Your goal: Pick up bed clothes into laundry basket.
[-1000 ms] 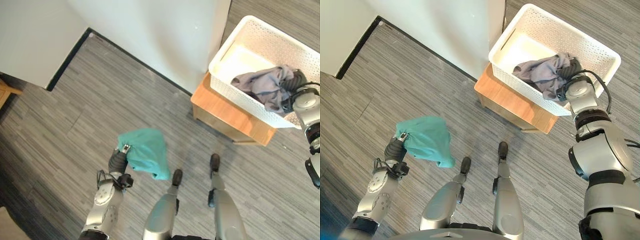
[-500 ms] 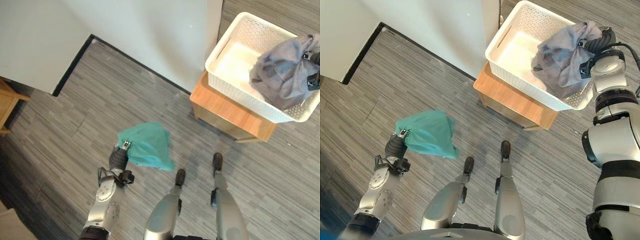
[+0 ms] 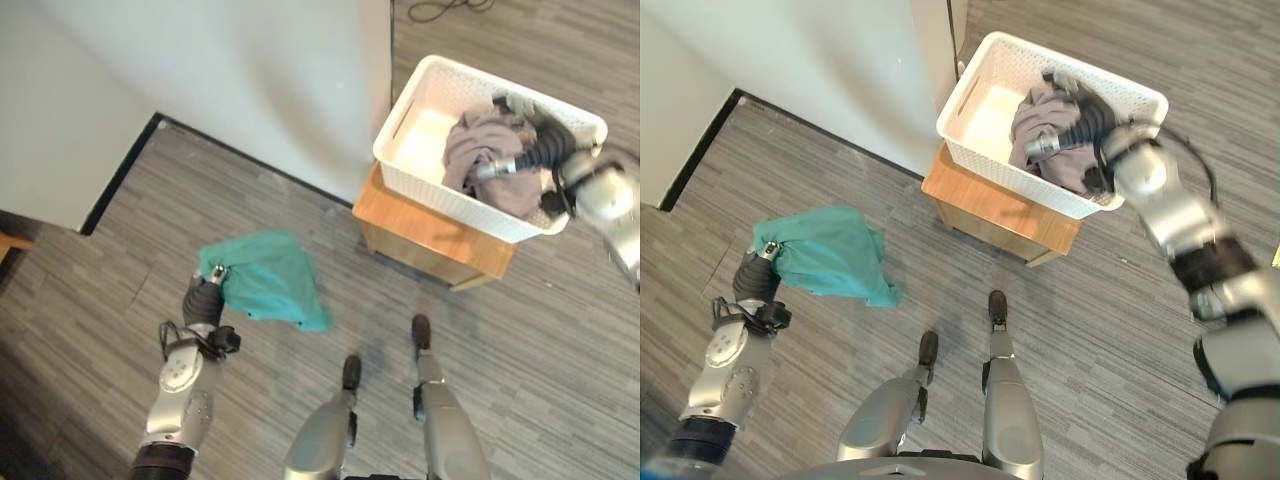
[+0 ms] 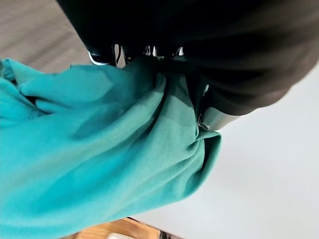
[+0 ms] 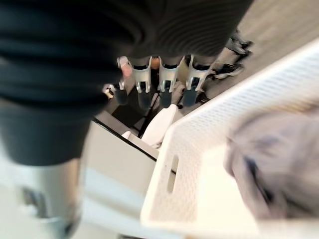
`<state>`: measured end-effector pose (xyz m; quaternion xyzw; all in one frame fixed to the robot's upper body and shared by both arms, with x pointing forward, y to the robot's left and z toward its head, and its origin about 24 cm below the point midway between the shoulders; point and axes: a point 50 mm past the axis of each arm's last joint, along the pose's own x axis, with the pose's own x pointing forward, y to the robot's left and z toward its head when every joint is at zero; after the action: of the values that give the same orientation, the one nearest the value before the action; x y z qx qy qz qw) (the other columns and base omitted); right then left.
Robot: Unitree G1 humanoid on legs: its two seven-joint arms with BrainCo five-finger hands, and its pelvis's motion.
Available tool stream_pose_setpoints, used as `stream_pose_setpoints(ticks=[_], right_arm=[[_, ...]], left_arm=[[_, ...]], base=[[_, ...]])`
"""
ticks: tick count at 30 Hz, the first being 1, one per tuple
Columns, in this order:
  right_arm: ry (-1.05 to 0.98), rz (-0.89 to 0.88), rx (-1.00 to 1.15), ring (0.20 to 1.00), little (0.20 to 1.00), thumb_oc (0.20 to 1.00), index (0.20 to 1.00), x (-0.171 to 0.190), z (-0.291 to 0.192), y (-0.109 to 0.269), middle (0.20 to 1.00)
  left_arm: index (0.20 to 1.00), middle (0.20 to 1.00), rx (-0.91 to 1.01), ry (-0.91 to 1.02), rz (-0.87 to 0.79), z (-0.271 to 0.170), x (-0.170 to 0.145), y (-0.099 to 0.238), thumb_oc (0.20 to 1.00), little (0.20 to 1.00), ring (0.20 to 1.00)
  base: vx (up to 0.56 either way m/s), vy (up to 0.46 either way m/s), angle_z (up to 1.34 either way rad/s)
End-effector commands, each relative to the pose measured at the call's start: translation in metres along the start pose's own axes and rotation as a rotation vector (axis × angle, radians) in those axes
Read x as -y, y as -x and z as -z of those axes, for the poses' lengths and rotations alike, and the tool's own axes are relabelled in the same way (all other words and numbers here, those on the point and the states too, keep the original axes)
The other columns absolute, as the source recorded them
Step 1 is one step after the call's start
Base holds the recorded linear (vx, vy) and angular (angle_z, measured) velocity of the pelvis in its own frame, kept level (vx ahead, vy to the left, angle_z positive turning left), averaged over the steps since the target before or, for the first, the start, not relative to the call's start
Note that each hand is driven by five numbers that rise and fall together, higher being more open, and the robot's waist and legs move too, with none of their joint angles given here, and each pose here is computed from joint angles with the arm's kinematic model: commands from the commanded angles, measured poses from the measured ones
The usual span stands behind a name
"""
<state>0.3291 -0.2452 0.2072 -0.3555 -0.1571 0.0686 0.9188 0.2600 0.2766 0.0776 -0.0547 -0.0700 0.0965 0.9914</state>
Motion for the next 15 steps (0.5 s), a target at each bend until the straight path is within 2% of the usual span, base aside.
stream_pose_setpoints(ticks=[1, 2, 3, 6, 8, 10, 15], right_arm=[[-0.140, 0.001, 0.061, 1.000, 1.000, 1.000, 1.000, -0.004, 0.001, 0.008, 1.000], [-0.140, 0.001, 0.061, 1.000, 1.000, 1.000, 1.000, -0.004, 0.001, 0.008, 1.000], [-0.190, -0.003, 0.041, 1.000, 1.000, 1.000, 1.000, -0.010, 0.010, 0.031, 1.000], [-0.283, 0.073, 0.033, 1.000, 1.000, 1.000, 1.000, -0.012, 0.019, 0.057, 1.000], [-0.314, 0.118, 0.032, 1.000, 1.000, 1.000, 1.000, -0.009, 0.021, 0.073, 1.000], [-0.376, 0.143, 0.043, 1.000, 1.000, 1.000, 1.000, -0.014, 0.021, 0.080, 1.000], [-0.340, 0.166, -0.005, 1.000, 1.000, 1.000, 1.000, -0.007, 0.028, 0.093, 1.000]], left_arm=[[0.200, 0.200, 0.272, -0.134, 0.087, -0.059, 0.009, -0.021, 0.200, 0.200, 0.200], [0.200, 0.200, 0.272, -0.134, 0.087, -0.059, 0.009, -0.021, 0.200, 0.200, 0.200], [0.200, 0.200, 0.331, -0.199, 0.151, -0.079, 0.017, -0.034, 0.200, 0.200, 0.200], [0.200, 0.200, 0.415, -0.313, 0.245, -0.112, 0.039, -0.057, 0.200, 0.200, 0.200], [0.200, 0.200, 0.443, -0.320, 0.271, -0.122, 0.048, -0.064, 0.200, 0.200, 0.200], [0.200, 0.200, 0.479, -0.328, 0.291, -0.138, 0.057, -0.073, 0.200, 0.200, 0.200], [0.200, 0.200, 0.504, -0.391, 0.326, -0.159, 0.070, -0.088, 0.200, 0.200, 0.200]], base=[[0.00, -0.132, -1.26], [0.05, -0.218, -1.07], [0.09, -0.183, -0.43], [0.13, -0.171, -0.04], [0.05, -0.129, 0.03], [0.07, -0.057, -0.01], [0.19, 0.012, -0.43]])
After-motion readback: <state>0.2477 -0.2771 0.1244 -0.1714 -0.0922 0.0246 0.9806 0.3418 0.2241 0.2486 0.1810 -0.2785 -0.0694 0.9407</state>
